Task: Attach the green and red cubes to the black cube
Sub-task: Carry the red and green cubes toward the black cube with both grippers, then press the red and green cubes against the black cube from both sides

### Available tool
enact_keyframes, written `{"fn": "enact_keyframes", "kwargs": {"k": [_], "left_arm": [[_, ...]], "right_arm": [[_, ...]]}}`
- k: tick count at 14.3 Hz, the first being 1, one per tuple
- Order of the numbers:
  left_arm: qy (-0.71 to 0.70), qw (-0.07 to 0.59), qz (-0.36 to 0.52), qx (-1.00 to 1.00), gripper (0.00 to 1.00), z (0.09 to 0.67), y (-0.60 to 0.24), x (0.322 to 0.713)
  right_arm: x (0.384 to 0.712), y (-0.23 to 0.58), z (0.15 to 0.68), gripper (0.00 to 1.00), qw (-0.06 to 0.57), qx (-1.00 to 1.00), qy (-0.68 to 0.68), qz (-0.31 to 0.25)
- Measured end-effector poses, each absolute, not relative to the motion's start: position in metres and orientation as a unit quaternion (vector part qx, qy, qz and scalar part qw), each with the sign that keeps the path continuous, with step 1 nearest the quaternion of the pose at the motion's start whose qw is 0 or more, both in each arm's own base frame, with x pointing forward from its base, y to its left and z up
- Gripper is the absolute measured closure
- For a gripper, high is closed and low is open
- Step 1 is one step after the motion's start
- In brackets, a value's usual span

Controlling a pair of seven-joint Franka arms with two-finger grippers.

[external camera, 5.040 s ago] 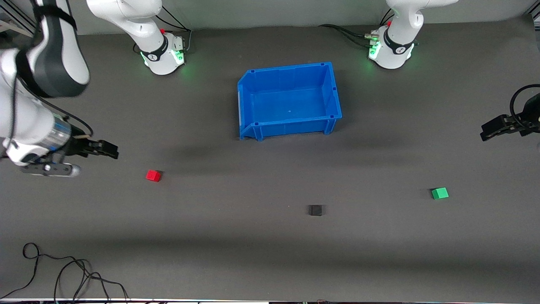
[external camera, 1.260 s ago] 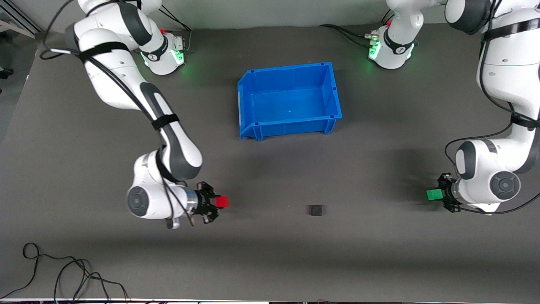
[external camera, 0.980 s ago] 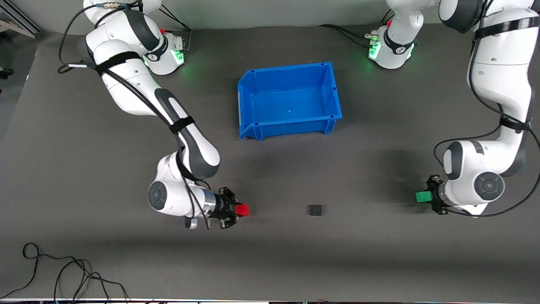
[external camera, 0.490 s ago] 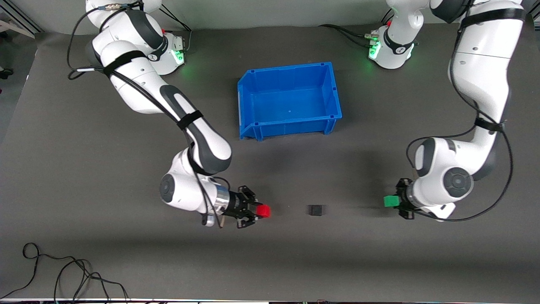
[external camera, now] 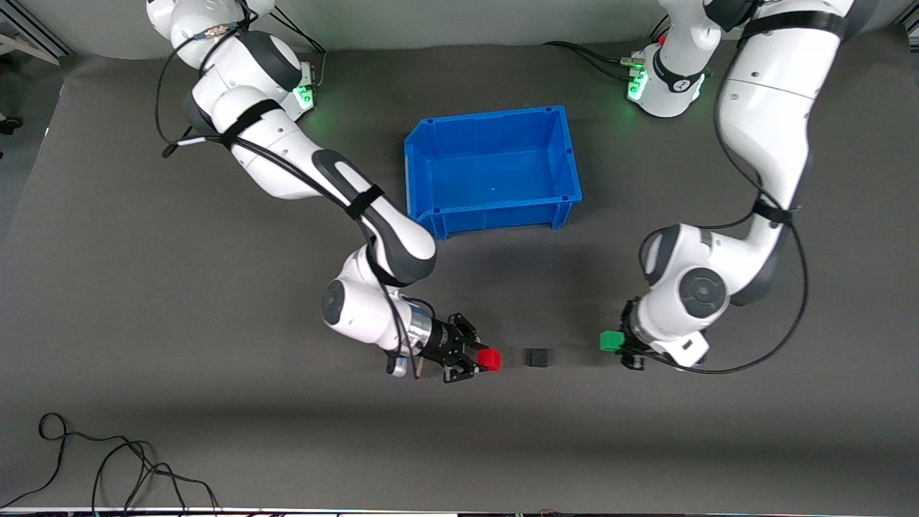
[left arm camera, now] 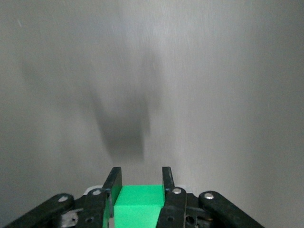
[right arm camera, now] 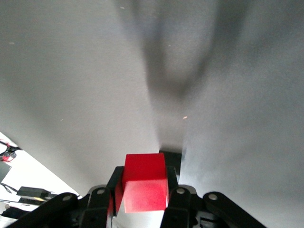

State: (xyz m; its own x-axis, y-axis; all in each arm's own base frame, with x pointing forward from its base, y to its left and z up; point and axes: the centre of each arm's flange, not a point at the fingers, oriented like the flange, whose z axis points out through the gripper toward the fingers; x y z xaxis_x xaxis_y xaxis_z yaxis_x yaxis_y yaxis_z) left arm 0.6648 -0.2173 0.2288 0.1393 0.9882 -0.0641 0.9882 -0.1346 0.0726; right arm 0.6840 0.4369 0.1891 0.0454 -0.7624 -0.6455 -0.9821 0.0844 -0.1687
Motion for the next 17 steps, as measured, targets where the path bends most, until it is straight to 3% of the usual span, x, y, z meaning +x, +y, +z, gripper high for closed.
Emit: {"fn": "enact_keyframes", "kwargs": {"k": [11, 17], "left_arm": [[0.651, 0.103, 0.013, 0.752, 0.63, 0.186, -0.259, 0.697], [0.640, 0.107, 0.014, 0.760, 0.63, 0.180, -0.279, 0.691]], "right_arm": [[0.667, 0.462, 0.152, 0.61, 0.327, -0.644, 0.671, 0.170], [0.668, 0.462, 0.148, 0.61, 0.329, -0.641, 0.673, 0.170]]}}
